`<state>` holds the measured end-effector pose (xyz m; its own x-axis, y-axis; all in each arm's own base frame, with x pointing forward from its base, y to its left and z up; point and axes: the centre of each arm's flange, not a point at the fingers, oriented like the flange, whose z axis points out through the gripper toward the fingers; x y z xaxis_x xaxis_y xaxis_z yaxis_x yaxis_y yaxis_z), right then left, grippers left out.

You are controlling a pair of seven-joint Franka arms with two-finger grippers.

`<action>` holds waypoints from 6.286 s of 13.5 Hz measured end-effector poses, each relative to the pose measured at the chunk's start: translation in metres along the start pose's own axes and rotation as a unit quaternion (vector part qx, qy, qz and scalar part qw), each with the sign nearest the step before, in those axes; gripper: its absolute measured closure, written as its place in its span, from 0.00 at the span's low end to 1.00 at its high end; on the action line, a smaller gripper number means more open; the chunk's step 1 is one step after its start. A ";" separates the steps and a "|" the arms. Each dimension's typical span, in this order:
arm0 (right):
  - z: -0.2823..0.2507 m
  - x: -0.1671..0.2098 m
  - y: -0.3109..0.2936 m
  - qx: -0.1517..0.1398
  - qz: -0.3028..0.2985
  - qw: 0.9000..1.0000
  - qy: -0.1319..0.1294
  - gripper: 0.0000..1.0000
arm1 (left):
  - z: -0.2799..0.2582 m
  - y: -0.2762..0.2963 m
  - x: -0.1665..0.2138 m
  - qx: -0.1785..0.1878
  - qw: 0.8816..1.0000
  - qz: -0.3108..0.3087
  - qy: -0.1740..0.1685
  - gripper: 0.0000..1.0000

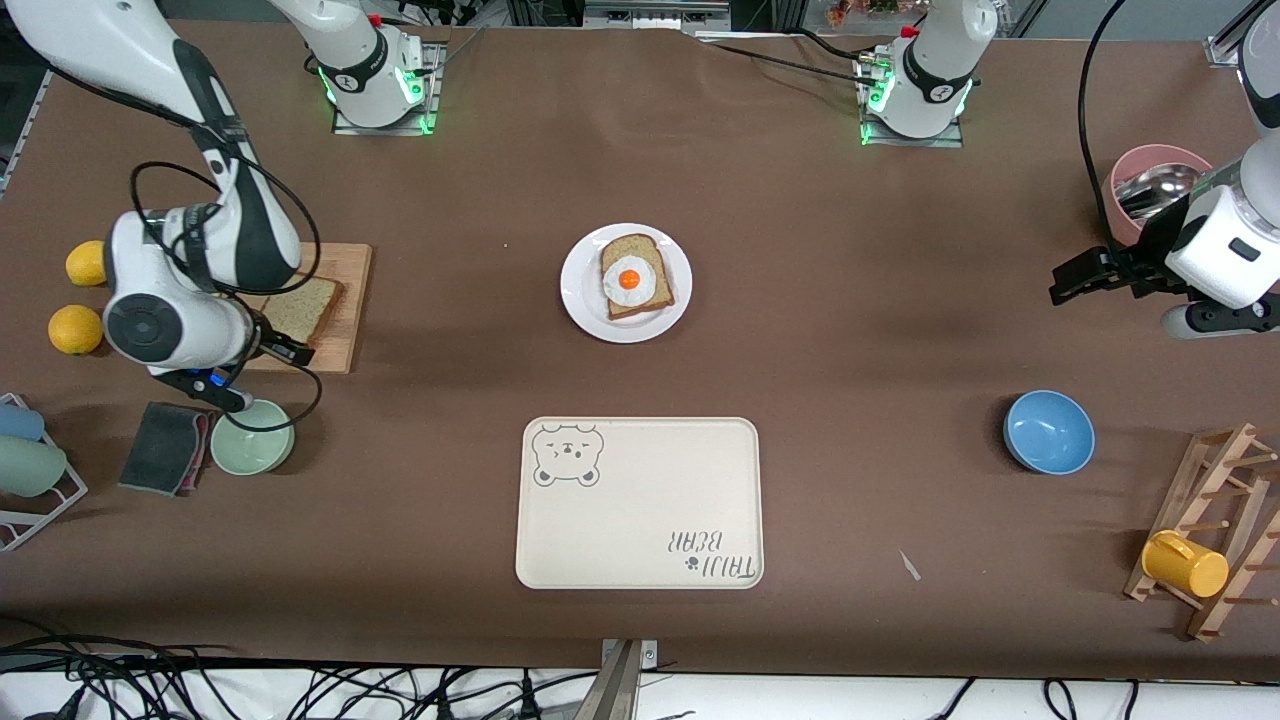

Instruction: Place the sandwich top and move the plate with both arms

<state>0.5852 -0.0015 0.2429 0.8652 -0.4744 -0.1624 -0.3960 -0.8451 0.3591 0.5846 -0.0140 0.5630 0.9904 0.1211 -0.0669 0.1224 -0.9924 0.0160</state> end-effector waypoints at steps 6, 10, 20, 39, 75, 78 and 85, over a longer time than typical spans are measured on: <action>0.039 0.003 -0.016 -0.016 0.020 1.000 -0.004 0.22 | 0.000 0.000 0.000 0.000 1.000 0.000 0.000 0.00; 0.053 0.001 -0.018 -0.027 0.023 0.999 -0.006 0.42 | 0.000 0.000 0.000 0.000 1.000 0.000 0.000 0.00; 0.050 0.001 -0.022 -0.028 0.022 0.999 -0.004 0.87 | 0.002 0.003 0.000 0.000 1.000 0.002 -0.002 0.00; -0.168 -0.196 -0.223 0.036 -0.127 0.990 -0.047 0.92 | 0.004 0.005 0.001 0.000 1.000 0.005 -0.003 0.00; -0.273 -0.118 -0.167 0.167 -0.186 0.968 -0.004 0.00 | 0.017 0.008 0.005 0.002 1.000 0.007 -0.016 0.00; -0.300 -0.074 -0.082 0.168 -0.169 0.971 0.023 0.00 | 0.017 0.008 0.005 0.002 1.000 0.007 -0.016 0.00; -0.307 -0.009 0.074 0.139 -0.237 0.960 0.059 0.00 | 0.017 0.008 0.005 0.002 1.000 0.007 -0.016 0.00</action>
<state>0.6427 0.0160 0.5529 0.9906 -0.0037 -0.1368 -0.0025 -1.0000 0.0090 0.5899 -0.0222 0.5459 0.9893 0.1070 -0.0988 0.1089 -0.9940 0.0137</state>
